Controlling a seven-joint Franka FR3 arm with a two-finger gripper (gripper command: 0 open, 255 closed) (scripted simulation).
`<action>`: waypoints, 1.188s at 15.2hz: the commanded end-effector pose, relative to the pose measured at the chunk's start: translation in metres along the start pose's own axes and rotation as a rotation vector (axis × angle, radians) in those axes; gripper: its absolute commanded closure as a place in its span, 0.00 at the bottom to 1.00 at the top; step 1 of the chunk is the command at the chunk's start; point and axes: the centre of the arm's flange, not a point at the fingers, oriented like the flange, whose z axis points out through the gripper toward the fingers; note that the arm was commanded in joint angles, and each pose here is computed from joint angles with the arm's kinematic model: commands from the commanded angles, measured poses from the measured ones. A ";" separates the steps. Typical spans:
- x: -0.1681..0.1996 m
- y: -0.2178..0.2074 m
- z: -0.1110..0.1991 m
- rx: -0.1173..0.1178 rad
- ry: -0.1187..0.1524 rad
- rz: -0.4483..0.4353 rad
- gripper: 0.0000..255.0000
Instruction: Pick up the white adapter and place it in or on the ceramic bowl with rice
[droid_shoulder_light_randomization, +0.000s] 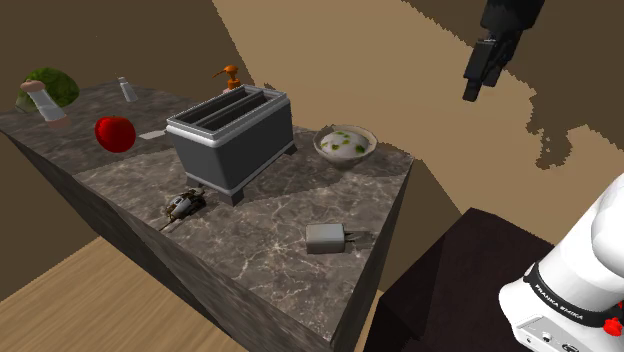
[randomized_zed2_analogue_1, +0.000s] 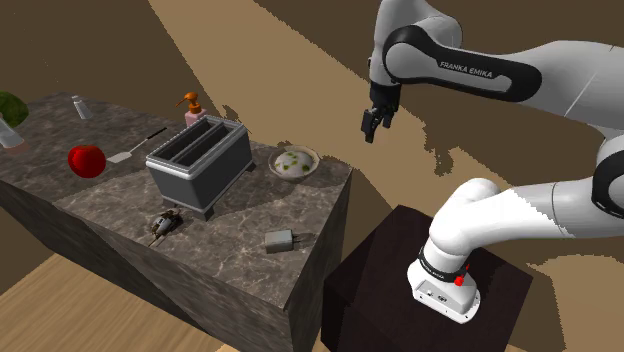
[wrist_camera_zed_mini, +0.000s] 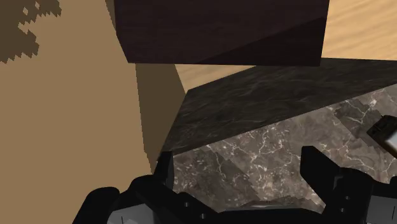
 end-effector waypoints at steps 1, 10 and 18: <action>0.000 0.000 0.000 0.000 0.000 0.000 0.00; 0.045 -0.089 0.062 0.006 0.007 -0.191 0.00; 0.071 -0.175 0.116 0.011 0.013 -0.360 0.00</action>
